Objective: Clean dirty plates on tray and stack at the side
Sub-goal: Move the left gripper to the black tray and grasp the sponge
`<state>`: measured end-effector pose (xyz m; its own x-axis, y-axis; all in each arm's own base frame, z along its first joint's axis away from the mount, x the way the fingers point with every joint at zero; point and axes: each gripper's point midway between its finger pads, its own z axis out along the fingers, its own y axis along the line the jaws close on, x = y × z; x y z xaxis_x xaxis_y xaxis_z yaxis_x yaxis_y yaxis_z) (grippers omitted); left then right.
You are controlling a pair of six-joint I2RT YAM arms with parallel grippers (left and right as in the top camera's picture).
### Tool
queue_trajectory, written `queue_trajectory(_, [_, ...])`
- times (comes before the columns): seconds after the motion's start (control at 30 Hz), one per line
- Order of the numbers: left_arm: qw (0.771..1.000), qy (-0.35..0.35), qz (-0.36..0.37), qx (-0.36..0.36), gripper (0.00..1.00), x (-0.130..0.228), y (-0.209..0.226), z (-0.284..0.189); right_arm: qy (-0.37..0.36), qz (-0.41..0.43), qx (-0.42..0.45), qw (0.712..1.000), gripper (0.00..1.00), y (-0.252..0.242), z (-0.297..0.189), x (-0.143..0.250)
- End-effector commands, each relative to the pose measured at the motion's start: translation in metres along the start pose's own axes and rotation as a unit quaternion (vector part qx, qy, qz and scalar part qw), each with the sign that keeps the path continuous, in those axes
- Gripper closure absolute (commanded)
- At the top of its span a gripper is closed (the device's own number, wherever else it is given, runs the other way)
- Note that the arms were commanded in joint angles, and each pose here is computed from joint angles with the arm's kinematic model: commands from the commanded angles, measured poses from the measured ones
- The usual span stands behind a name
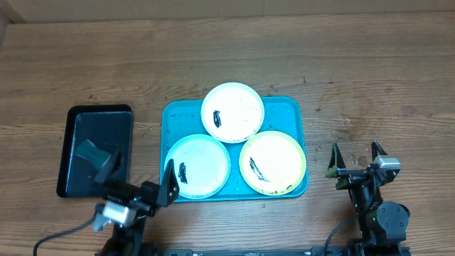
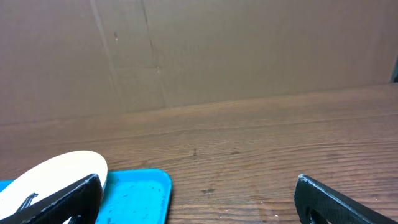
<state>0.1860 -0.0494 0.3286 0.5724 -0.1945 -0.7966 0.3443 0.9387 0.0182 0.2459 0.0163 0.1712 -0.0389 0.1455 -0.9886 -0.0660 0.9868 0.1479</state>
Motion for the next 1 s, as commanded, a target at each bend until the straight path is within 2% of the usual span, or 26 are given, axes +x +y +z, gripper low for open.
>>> queue_trajectory(0.0, [0.995, -0.018, 0.099, -0.021, 0.0, -0.026, 0.005, 0.006, -0.001, 0.0, -0.005, 1.0, 0.0, 0.002, 0.0, 0.002])
queue_trajectory(0.1, [0.988, 0.037, 0.14, -0.057, 0.0, -0.039, 0.018, 0.021, -0.001, 0.0, -0.005, 1.0, 0.0, 0.002, 0.0, 0.002])
queue_trajectory(0.2, [0.976, 0.146, 0.141, -0.081, 0.0, -0.037, 0.031, 0.037, -0.001, 0.0, -0.005, 1.0, 0.0, 0.002, 0.0, 0.002])
queue_trajectory(0.37, [0.919, 0.367, 0.095, -0.105, 0.0, -0.014, 0.052, 0.06, -0.001, 0.0, -0.005, 1.0, 0.0, 0.002, 0.0, 0.002])
queue_trajectory(0.5, [0.895, 0.44, 0.051, -0.057, 0.0, -0.007, 0.04, 0.08, -0.001, 0.0, -0.005, 1.0, 0.0, 0.002, 0.0, 0.002])
queue_trajectory(0.57, [0.881, 0.464, 0.051, -0.076, 0.0, -0.002, 0.05, 0.085, -0.001, 0.0, -0.005, 1.0, 0.0, 0.002, 0.0, 0.002])
queue_trajectory(0.6, [0.869, 0.478, 0.043, -0.117, 0.0, 0.002, 0.063, 0.084, -0.001, 0.0, -0.005, 1.0, 0.0, 0.002, 0.0, 0.002])
queue_trajectory(0.67, [0.831, 0.489, 0.011, -0.264, 0.0, 0.005, 0.104, 0.075, -0.001, 0.0, -0.005, 1.0, 0.0, 0.002, 0.0, 0.002])
queue_trajectory(0.73, [0.791, 0.493, 0.003, -0.362, 0.0, 0.005, 0.131, 0.062, -0.001, 0.0, -0.005, 1.0, 0.0, 0.002, 0.0, 0.002])
queue_trajectory(0.8, [0.754, 0.497, 0.003, -0.43, 0.0, 0.006, 0.151, 0.049, -0.001, 0.0, -0.005, 1.0, 0.0, 0.002, 0.0, 0.002])
queue_trajectory(0.83, [0.726, 0.493, -0.006, -0.479, 0.0, 0.011, 0.167, 0.039, -0.001, 0.0, -0.005, 1.0, 0.0, 0.002, 0.0, 0.002])
queue_trajectory(0.97, [0.691, 0.512, -0.076, -0.505, 0.0, 0.049, 0.177, 0.031, -0.001, 0.0, -0.005, 1.0, 0.0, 0.002, 0.0, 0.002])
